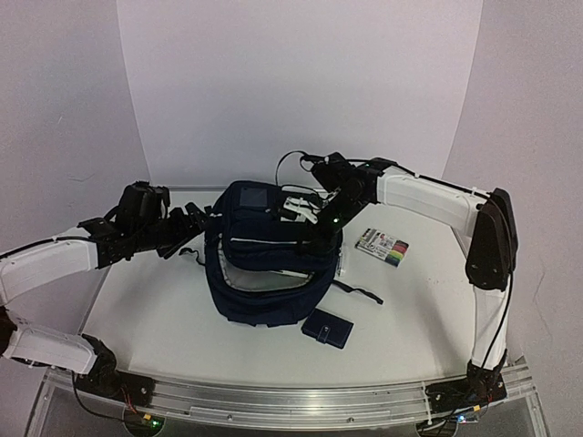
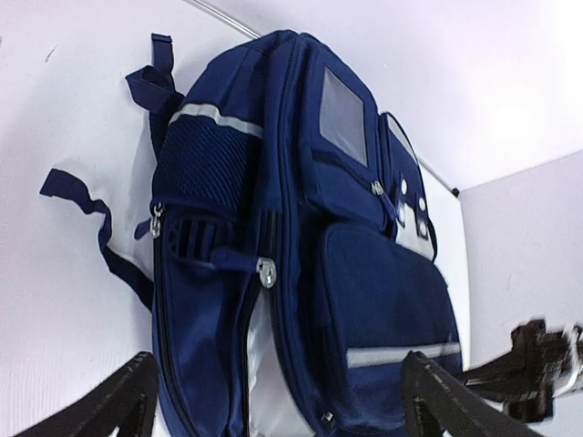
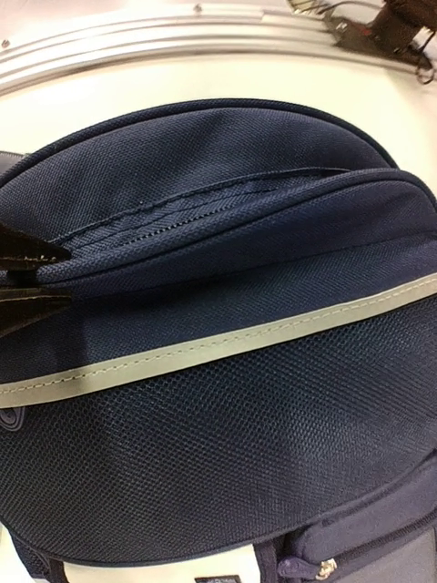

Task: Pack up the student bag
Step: Place the book in the student bag.

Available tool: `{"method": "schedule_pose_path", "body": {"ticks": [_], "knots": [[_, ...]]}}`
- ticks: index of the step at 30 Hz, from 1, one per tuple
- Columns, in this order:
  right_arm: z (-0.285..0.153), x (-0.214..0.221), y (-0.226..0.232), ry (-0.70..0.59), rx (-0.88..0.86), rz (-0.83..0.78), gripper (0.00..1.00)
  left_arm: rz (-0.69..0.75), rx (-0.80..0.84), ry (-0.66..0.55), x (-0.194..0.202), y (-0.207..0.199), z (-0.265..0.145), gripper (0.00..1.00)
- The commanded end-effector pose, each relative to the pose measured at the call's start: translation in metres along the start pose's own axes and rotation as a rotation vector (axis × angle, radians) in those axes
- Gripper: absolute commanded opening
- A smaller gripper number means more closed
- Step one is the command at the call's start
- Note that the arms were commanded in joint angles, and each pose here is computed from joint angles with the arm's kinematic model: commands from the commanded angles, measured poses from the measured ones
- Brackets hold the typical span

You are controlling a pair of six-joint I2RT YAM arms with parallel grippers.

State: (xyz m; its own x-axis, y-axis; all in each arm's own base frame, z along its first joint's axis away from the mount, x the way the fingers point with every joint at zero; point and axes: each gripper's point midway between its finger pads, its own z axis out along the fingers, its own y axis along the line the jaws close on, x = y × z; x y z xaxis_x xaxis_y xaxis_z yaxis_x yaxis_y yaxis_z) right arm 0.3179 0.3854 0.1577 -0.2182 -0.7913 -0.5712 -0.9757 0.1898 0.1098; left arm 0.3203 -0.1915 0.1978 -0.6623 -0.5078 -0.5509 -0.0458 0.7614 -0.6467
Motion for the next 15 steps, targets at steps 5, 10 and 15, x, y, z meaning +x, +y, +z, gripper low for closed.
{"method": "schedule_pose_path", "body": {"ticks": [5, 10, 15], "knots": [[0.026, 0.012, -0.004, 0.148, 0.107, -0.020, 0.00, 0.006, 0.196, 0.109, -0.031, -0.010, 0.030, 0.68], [0.029, 0.041, -0.014, 0.246, 0.169, -0.040, 0.00, 0.162, 0.177, 0.203, -0.021, -0.004, 0.038, 0.66], [0.028, 0.071, -0.026, 0.322, 0.196, -0.036, 0.00, 0.291, 0.146, 0.259, -0.012, 0.005, 0.043, 0.66]]}}
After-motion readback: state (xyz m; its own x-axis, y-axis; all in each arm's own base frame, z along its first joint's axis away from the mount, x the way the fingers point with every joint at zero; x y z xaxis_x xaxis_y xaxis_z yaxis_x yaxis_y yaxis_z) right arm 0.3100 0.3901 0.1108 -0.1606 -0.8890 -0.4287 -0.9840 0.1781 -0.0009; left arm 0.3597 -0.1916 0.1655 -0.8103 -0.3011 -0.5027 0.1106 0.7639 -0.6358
